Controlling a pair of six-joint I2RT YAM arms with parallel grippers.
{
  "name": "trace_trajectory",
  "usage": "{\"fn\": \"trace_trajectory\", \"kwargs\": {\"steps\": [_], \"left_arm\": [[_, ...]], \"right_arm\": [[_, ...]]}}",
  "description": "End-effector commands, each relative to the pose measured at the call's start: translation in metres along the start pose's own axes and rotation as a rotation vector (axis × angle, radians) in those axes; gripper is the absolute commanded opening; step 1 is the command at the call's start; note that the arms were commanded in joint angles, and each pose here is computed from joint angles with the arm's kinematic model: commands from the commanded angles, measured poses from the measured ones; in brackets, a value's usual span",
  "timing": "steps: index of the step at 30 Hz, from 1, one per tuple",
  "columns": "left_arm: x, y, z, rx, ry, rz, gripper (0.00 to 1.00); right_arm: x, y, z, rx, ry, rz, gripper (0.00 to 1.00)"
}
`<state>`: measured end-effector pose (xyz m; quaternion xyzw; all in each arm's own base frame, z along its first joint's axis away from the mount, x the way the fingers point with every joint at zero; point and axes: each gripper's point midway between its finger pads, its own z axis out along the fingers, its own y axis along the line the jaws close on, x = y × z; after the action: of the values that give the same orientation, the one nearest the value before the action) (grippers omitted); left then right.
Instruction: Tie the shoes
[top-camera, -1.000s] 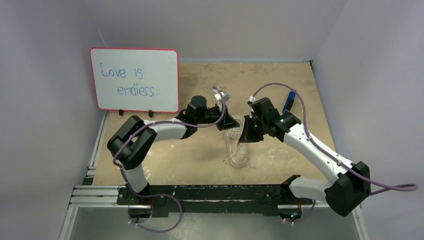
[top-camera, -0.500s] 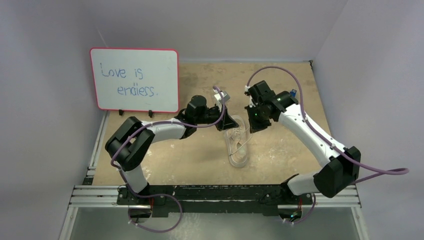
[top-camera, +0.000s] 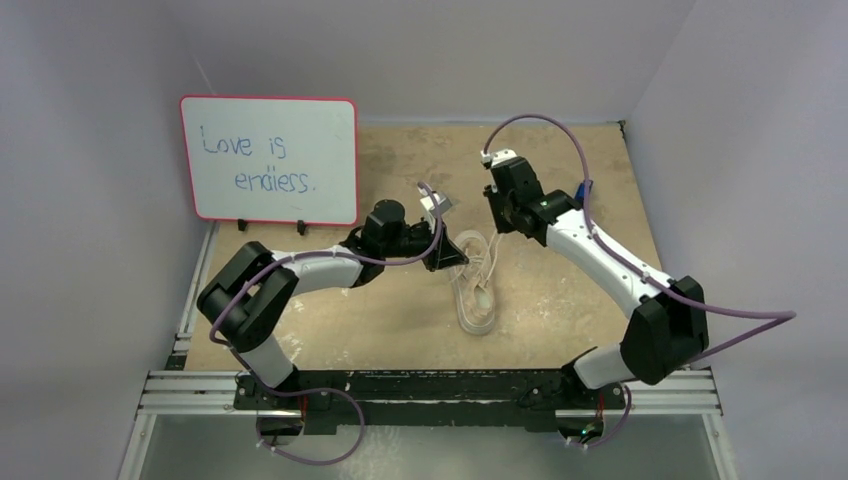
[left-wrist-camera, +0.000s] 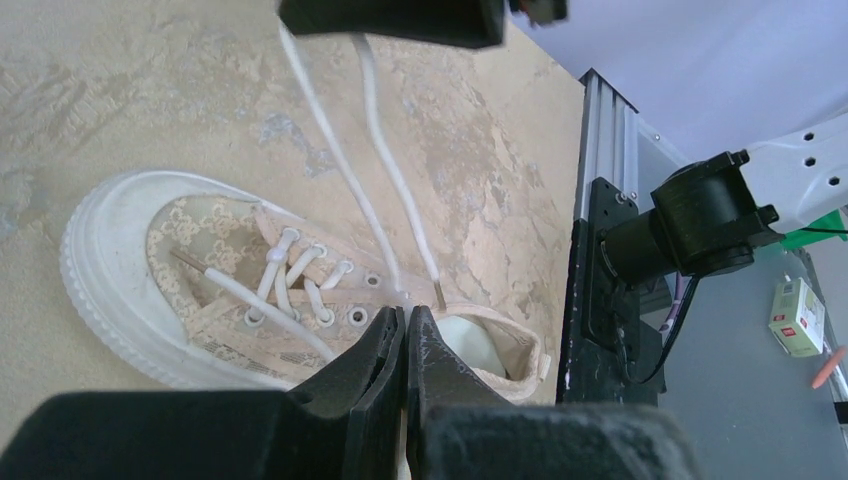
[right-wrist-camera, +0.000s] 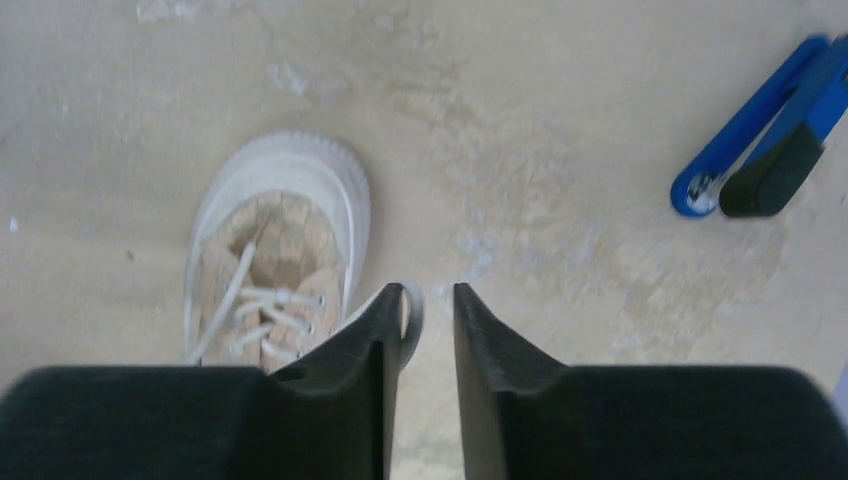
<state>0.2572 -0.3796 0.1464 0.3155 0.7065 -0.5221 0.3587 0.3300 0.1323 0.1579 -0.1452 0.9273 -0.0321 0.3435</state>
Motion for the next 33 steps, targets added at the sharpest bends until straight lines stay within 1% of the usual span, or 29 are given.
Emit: {"fn": "trace_trajectory", "kwargs": {"steps": [1, 3, 4, 6, 7, 8, 9, 10, 13, 14, 16, 17, 19, 21, 22, 24, 26, 31, 33], "left_arm": [[-0.019, -0.006, -0.006, -0.002, -0.066, 0.042, 0.00], [-0.017, -0.002, -0.005, -0.013, -0.063, 0.037, 0.00], [-0.016, -0.001, -0.004, -0.015, -0.060, 0.035, 0.00], [-0.014, 0.000, -0.003, -0.017, -0.052, 0.038, 0.00], [-0.015, 0.001, -0.003, -0.018, -0.051, 0.042, 0.00], [-0.013, 0.003, -0.003, -0.023, -0.044, 0.043, 0.00], [-0.013, 0.004, -0.003, -0.026, -0.040, 0.049, 0.00], [-0.011, 0.005, -0.002, -0.028, -0.033, 0.052, 0.00], [-0.011, 0.008, 0.001, -0.033, -0.014, 0.052, 0.00], [-0.010, 0.009, 0.002, -0.030, -0.006, 0.050, 0.00], [-0.011, 0.010, 0.004, -0.029, 0.003, 0.049, 0.00], [-0.011, 0.010, 0.005, -0.028, 0.004, 0.053, 0.00], [-0.012, 0.011, 0.006, -0.030, 0.006, 0.056, 0.00], [-0.012, 0.011, 0.007, -0.026, 0.012, 0.052, 0.00], [-0.011, 0.011, 0.007, -0.024, 0.015, 0.047, 0.00], [-0.014, 0.009, 0.007, -0.019, 0.012, 0.045, 0.00], [-0.016, 0.008, 0.006, -0.021, 0.007, 0.049, 0.00], [-0.017, 0.006, 0.006, -0.018, 0.010, 0.048, 0.00], [-0.016, 0.007, 0.005, -0.021, 0.015, 0.048, 0.00]], "right_arm": [[-0.064, -0.010, 0.018, 0.078, -0.247, 0.002, 0.36], [-0.058, -0.023, 0.029, 0.140, -0.205, 0.008, 0.49], [-0.051, -0.032, 0.035, 0.157, -0.159, 0.031, 0.54], [-0.023, -0.051, 0.040, 0.141, 0.017, 0.132, 0.56], [0.004, -0.052, 0.039, 0.087, 0.153, 0.187, 0.57], [0.024, -0.049, 0.037, 0.033, 0.251, 0.235, 0.57], [0.035, -0.038, 0.032, -0.054, 0.306, 0.267, 0.57], [0.049, -0.029, 0.028, -0.116, 0.342, 0.264, 0.58], [0.058, -0.008, 0.022, -0.249, 0.329, 0.273, 0.58], [0.059, -0.003, 0.021, -0.285, 0.337, 0.313, 0.58], [0.067, 0.009, 0.018, -0.371, 0.398, 0.434, 0.58], [0.071, 0.016, 0.018, -0.406, 0.417, 0.458, 0.58], [0.077, 0.015, 0.025, -0.387, 0.392, 0.452, 0.57], [0.088, 0.013, 0.026, -0.359, 0.396, 0.489, 0.57], [0.091, 0.009, 0.028, -0.339, 0.392, 0.475, 0.56], [0.095, 0.003, 0.032, -0.332, 0.382, 0.378, 0.52], [0.097, 0.003, 0.042, -0.346, 0.364, 0.292, 0.45], [0.093, 0.016, 0.056, -0.438, 0.311, 0.202, 0.46], [0.093, 0.022, 0.060, -0.468, 0.318, 0.182, 0.47]]}}
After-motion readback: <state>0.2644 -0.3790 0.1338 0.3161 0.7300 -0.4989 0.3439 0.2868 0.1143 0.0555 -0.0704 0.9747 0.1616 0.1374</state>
